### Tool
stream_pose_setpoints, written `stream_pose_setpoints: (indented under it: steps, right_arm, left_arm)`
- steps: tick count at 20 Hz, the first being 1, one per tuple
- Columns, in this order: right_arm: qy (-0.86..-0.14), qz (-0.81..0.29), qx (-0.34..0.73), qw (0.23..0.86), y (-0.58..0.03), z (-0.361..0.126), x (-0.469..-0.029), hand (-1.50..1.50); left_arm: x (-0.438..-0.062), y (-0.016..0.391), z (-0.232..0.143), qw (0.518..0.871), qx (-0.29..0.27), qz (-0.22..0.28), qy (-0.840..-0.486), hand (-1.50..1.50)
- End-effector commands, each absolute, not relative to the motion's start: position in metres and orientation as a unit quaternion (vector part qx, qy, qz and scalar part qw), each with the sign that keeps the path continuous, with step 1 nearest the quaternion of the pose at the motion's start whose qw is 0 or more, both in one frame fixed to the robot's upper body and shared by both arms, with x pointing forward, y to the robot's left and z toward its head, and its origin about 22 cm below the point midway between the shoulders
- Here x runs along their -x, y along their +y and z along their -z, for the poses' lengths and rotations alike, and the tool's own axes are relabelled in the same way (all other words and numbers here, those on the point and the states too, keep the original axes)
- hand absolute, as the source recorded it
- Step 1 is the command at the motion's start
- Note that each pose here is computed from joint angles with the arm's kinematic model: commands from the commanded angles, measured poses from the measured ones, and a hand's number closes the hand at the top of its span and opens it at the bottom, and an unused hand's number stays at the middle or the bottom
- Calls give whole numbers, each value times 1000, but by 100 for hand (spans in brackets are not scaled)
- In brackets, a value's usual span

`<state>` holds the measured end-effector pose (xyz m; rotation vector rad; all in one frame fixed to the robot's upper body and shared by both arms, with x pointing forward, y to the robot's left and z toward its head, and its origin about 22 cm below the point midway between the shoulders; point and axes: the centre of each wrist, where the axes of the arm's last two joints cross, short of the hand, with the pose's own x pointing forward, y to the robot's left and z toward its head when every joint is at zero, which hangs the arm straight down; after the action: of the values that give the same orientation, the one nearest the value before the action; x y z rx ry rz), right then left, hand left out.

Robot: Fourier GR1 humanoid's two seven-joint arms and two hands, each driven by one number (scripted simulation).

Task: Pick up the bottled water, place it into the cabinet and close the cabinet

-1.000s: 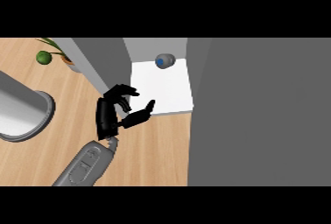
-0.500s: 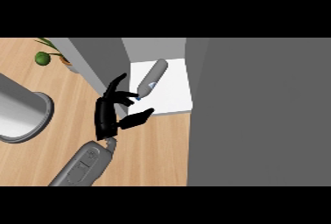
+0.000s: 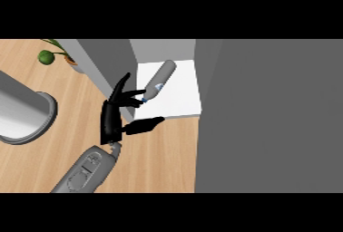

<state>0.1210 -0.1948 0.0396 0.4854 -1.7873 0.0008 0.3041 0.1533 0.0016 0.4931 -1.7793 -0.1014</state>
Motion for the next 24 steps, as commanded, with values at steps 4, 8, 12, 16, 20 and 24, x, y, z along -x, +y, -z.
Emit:
stream_pose_setpoints:
  steps: [4,8,12,16,20,24]
  right_arm:
    - [-781,-6,-199,592,-199,-45,-120,-150]
    - [-778,6,-185,600,-196,-36,-114,-150]
    - [-778,14,-186,600,-204,-43,-108,-150]
    - [-776,11,-172,606,-197,-46,-110,-150]
    - [-774,13,-169,610,-198,-40,-102,-150]
    - [-774,22,-172,609,-206,-50,-105,-150]
  left_arm:
    - [-356,135,-65,577,-80,-10,-813,-150]
    - [-358,149,-60,567,-40,-17,-822,-150]
    - [-357,135,-51,564,4,-21,-825,-150]
    - [-359,145,-56,558,33,-27,-829,-150]
    - [-331,158,-34,555,53,-23,-830,-150]
    - [-324,158,-45,556,89,-28,-826,-150]
